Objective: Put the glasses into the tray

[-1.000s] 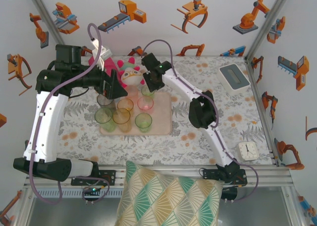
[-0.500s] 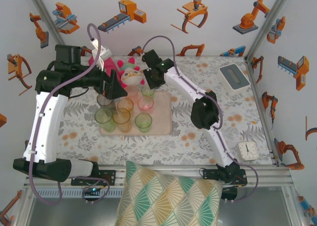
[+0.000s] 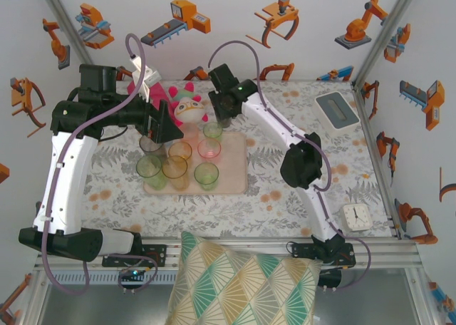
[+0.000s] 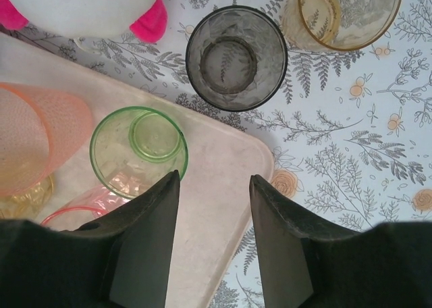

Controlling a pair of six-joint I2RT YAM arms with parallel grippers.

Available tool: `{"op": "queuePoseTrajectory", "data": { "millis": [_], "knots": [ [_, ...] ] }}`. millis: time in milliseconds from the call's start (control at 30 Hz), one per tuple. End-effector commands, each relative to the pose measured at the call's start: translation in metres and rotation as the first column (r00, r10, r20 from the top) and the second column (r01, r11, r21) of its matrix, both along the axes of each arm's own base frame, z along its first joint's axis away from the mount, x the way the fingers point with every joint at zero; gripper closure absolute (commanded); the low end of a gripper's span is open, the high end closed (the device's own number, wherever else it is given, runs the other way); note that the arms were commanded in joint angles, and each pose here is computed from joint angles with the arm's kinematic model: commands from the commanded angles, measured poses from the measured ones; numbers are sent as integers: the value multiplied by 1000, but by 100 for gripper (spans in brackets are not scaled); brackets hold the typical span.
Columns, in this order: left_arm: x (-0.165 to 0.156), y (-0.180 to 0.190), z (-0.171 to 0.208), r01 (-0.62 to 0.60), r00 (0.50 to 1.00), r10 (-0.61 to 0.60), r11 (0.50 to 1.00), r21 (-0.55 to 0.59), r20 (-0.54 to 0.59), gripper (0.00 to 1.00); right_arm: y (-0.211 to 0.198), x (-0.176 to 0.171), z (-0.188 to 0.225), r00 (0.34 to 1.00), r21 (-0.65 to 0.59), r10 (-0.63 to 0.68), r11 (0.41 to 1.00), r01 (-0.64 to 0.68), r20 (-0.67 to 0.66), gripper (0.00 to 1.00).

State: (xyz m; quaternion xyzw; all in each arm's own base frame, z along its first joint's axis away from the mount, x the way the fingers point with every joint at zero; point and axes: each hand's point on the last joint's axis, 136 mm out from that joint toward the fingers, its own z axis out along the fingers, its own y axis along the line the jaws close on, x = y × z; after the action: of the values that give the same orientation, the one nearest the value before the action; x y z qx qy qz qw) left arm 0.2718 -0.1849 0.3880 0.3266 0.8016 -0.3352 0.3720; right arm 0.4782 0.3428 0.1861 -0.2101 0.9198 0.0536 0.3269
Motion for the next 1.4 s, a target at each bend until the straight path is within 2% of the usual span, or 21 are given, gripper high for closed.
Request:
{"op": "queuePoseTrajectory", "data": {
  "millis": [0,500,1367],
  "knots": [
    [-1,-2,11,14,1000,-13,1000,-28,24,3,-8,17,17,997,41,-63,997,61,46,54],
    [2,-2,8,13,1000,-12,1000,-25,14,3,-28,63,-6,987,191,-162,969,155,18,54],
    [4,-5,7,21,1000,-21,999,-32,0,3,-27,76,-60,982,198,-175,963,186,-68,55]
  ]
}}
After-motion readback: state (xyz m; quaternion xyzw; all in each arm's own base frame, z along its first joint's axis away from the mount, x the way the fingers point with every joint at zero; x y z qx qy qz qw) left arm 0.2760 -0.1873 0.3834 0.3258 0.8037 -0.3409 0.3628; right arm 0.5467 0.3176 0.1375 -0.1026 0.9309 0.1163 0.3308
